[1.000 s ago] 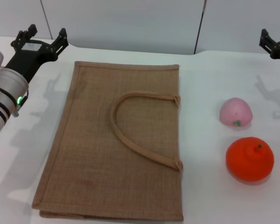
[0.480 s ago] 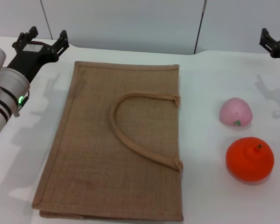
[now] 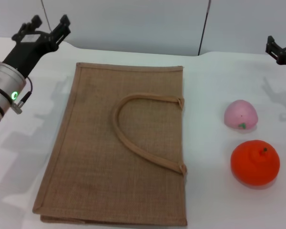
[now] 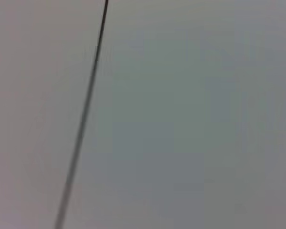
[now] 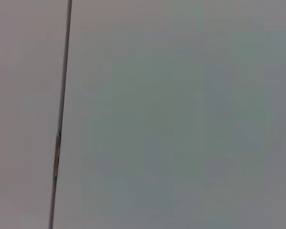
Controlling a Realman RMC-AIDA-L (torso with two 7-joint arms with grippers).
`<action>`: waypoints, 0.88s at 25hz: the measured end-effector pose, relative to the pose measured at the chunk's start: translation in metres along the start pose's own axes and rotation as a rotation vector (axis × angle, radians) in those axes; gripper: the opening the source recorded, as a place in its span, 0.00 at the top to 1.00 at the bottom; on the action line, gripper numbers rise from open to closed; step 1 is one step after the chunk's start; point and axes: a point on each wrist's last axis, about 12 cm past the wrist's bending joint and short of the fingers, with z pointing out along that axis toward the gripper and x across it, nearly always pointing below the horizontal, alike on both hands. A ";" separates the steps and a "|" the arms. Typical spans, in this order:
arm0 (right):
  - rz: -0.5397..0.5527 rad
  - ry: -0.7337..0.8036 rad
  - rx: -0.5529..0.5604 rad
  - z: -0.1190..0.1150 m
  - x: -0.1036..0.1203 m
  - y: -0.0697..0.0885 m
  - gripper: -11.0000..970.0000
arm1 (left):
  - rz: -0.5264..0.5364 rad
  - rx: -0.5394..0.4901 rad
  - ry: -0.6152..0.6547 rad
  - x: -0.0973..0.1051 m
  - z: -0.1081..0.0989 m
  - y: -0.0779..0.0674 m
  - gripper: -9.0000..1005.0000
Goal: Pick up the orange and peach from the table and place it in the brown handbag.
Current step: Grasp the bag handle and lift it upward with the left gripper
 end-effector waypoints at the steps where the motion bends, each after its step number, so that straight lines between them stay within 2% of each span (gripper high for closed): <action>1: 0.000 0.000 0.000 0.000 0.000 0.000 0.11 | -0.019 0.041 0.015 -0.002 0.000 0.000 0.13; 5: -0.004 0.004 -0.002 -0.001 0.002 0.000 0.11 | -0.003 0.178 0.137 -0.004 0.007 -0.004 0.15; 10: -0.006 0.007 -0.002 -0.002 0.003 0.000 0.11 | 0.051 0.224 0.318 0.002 0.016 -0.002 0.24; 13: -0.007 0.008 -0.002 -0.002 0.003 0.000 0.11 | 0.051 0.254 0.461 0.006 0.025 -0.007 0.43; 22: -0.008 0.026 -0.002 -0.001 0.004 0.000 0.11 | 0.109 0.322 0.628 0.005 0.040 -0.023 0.43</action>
